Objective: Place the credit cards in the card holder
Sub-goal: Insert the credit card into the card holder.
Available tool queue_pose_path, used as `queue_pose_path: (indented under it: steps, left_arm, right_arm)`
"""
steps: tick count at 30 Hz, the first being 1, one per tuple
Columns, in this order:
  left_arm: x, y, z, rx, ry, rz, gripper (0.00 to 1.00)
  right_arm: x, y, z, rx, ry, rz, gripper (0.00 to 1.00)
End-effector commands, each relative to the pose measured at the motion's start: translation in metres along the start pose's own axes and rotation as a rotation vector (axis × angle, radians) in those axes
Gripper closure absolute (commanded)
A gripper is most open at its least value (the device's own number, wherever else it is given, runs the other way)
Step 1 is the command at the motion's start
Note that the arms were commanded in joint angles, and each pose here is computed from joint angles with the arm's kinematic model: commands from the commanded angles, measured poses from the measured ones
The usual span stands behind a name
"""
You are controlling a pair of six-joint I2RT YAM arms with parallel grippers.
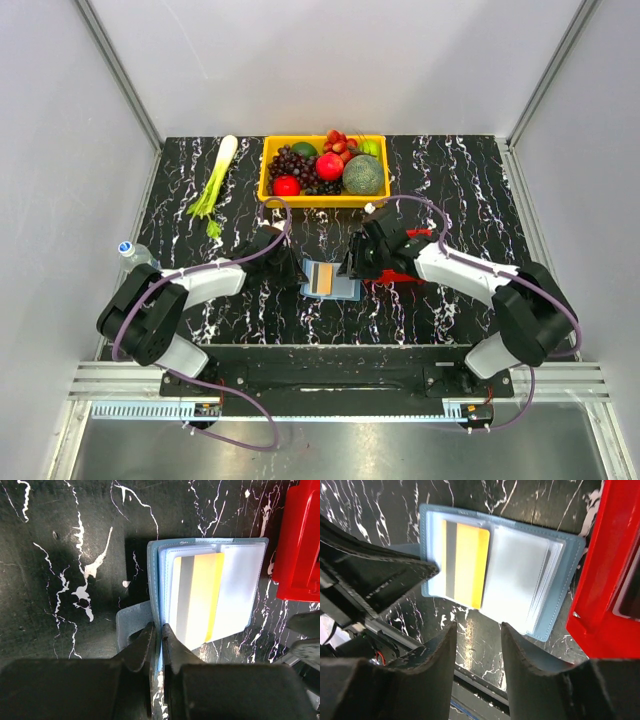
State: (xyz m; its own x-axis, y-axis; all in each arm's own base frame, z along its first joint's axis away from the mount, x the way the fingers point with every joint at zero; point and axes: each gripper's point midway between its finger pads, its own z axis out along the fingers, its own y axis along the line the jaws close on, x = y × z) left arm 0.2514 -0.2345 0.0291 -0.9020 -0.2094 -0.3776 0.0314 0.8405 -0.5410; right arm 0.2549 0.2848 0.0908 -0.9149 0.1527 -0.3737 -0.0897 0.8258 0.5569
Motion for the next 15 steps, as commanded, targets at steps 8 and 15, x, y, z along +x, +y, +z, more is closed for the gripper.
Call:
queue_pose_path:
  steps: [8,15]
  left_arm:
    - [-0.008,-0.011,-0.009,0.043,-0.041,0.009,0.76]
    - [-0.01,-0.017,-0.008,0.076,-0.045,0.017,0.72]
  right_arm:
    - [-0.007,0.029,0.054,-0.115,0.071,0.065,0.58]
    - [0.004,0.023,0.072,-0.113,0.13,0.085,0.56]
